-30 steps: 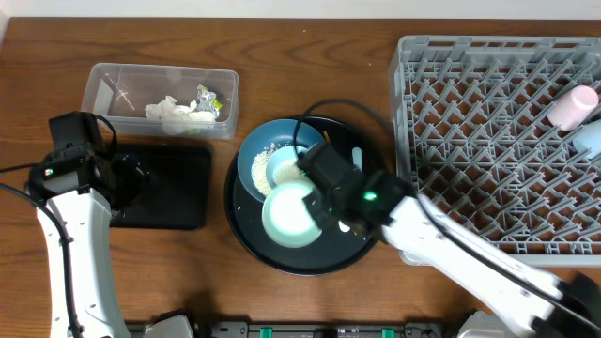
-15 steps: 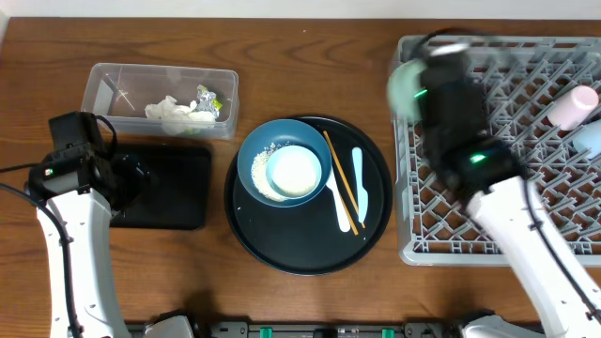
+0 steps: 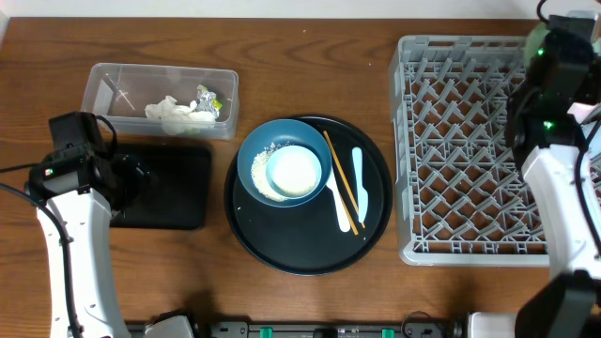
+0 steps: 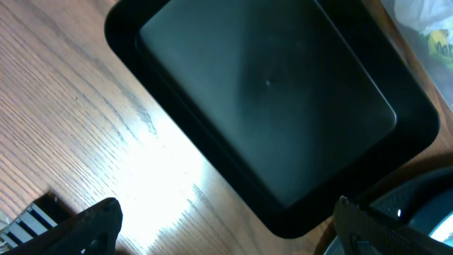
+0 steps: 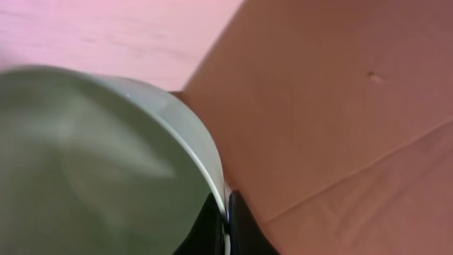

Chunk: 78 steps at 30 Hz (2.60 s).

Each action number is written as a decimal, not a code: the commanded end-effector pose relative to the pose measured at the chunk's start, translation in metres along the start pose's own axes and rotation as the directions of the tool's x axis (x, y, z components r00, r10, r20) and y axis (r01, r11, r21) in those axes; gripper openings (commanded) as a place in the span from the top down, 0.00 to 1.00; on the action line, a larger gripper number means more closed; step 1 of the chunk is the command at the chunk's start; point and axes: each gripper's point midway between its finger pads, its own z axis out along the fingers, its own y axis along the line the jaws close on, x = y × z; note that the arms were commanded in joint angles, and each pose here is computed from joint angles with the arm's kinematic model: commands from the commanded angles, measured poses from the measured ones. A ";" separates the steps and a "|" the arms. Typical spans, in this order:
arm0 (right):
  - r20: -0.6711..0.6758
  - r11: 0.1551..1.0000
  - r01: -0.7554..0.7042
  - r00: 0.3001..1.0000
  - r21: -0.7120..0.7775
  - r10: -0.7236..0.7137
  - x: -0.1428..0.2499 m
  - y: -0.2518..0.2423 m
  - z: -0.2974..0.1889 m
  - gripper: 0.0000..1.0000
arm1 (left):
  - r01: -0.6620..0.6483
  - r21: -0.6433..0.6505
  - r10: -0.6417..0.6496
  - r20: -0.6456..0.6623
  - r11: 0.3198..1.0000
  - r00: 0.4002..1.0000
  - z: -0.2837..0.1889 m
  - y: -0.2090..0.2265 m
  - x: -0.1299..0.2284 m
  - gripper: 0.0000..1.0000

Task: Sort waste into correct bins and load items into the dishwasher rack
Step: 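Carry the green bowl with right gripper to the rack's back corner, release, then move right gripper back toward the round tray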

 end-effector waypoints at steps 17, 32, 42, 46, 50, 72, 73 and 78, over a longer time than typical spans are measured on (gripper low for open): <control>-0.108 0.912 0.379 0.924 0.155 -0.366 0.050 0.040 0.079 0.99 | 0.012 -0.014 -0.012 0.000 1.000 1.000 0.002 0.003 -0.001 0.04; -0.145 0.896 0.430 0.899 0.112 -0.414 0.080 0.078 0.090 0.99 | 0.012 -0.013 -0.012 0.002 1.000 1.000 0.002 0.002 -0.002 0.04; -0.099 0.890 0.455 0.888 0.039 -0.449 0.073 0.118 0.065 0.97 | 0.012 -0.011 -0.012 0.006 1.000 1.000 0.002 0.002 -0.002 0.04; -0.117 0.893 0.451 0.886 -0.010 -0.449 0.084 0.132 0.057 0.90 | 0.012 -0.011 -0.012 0.006 1.000 1.000 0.002 0.002 -0.002 0.04; -0.126 0.895 0.445 0.886 -0.042 -0.446 0.090 0.143 0.048 0.75 | 0.012 -0.011 -0.012 0.006 1.000 1.000 0.002 0.002 -0.002 0.04; -0.075 0.922 0.141 0.981 -0.360 -0.179 0.045 0.137 -0.032 0.19 | 0.012 -0.012 -0.012 0.006 1.000 1.000 0.002 0.002 -0.002 0.04; -0.072 0.896 0.115 0.984 -0.428 -0.160 0.042 0.139 -0.043 0.21 | 0.012 -0.012 -0.012 0.006 1.000 1.000 0.002 0.002 -0.002 0.04; -0.090 0.633 -0.011 0.992 -0.774 -0.093 0.037 0.161 -0.117 0.24 | 0.012 -0.012 -0.012 0.005 1.000 1.000 0.002 0.002 -0.002 0.04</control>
